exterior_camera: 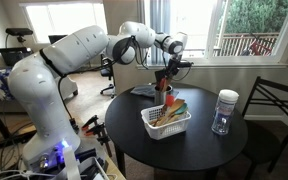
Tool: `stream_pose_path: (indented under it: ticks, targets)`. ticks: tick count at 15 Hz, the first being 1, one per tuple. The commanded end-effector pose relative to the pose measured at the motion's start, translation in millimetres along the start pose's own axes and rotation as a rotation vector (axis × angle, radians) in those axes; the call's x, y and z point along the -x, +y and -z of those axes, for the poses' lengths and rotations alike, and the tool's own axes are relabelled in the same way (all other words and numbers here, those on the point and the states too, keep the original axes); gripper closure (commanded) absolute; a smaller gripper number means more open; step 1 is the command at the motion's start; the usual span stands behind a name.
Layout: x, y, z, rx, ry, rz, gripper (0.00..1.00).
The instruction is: Remove the spoon from the tin can
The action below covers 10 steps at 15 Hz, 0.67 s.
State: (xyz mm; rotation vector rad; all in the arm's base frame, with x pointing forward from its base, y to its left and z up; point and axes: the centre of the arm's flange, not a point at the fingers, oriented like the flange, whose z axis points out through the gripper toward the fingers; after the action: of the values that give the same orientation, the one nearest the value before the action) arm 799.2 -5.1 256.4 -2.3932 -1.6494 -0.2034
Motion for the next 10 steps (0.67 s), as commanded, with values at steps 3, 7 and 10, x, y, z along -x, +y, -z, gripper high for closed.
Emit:
stream_pose_path:
  ticks: [3,7,10]
  targets:
    - [-6.3,-7.8,16.5,-0.013,-0.033,-0.013,0.9]
    - [-13.9,-12.9,38.6,0.008,-0.063,-0.015,0.9]
    - [-22.5,-16.1,63.6,0.025,-0.105,-0.037,0.91]
